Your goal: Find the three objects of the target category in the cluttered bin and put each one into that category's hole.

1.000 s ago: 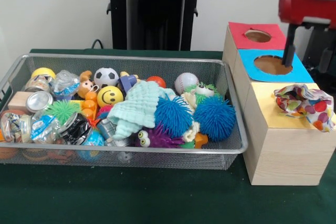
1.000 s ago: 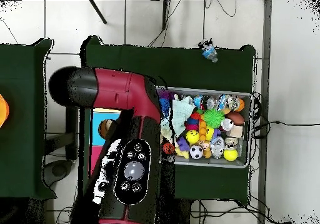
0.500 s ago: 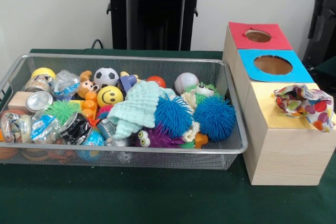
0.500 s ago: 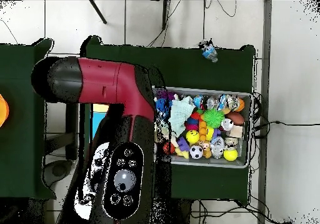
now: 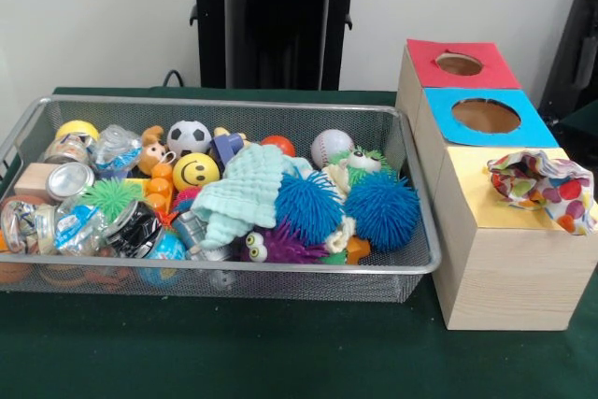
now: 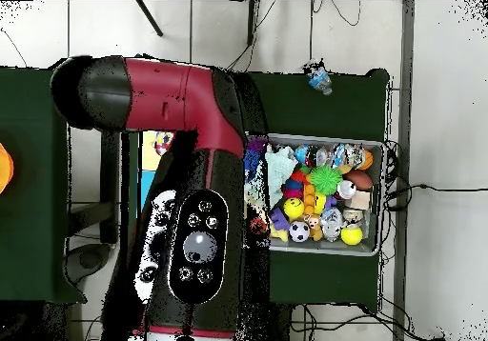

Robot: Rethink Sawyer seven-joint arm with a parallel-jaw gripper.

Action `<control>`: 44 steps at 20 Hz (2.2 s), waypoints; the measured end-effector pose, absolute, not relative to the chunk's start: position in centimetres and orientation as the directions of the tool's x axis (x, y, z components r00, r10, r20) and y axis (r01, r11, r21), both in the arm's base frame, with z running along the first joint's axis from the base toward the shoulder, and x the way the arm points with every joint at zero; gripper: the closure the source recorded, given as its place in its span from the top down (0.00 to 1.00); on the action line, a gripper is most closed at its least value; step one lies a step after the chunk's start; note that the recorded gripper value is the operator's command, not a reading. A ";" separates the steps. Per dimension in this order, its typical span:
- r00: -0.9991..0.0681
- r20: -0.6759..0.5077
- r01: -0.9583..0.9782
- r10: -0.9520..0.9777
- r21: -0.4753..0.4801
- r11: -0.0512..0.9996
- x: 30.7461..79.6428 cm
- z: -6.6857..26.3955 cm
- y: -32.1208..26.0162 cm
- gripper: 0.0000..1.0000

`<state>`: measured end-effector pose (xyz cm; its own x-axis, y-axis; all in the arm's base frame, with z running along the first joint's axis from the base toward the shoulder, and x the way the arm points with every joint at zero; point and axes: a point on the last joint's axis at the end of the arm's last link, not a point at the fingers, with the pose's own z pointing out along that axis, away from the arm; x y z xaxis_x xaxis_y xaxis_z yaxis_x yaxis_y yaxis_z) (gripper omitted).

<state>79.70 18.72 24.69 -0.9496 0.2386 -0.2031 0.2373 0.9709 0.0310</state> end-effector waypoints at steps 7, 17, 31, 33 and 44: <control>-0.950 -0.176 0.258 0.257 0.014 0.966 80.2 21.4 16.7 1.00; -0.953 -0.150 0.268 0.263 -0.009 0.963 80.0 17.3 15.5 1.00; -0.955 -0.148 0.262 0.257 -0.016 0.965 79.9 17.1 15.6 1.00; -0.956 -0.147 0.260 0.255 -0.017 0.965 79.9 17.0 15.7 1.00; -0.963 -0.146 0.232 0.226 -0.024 0.972 79.4 16.8 17.6 1.00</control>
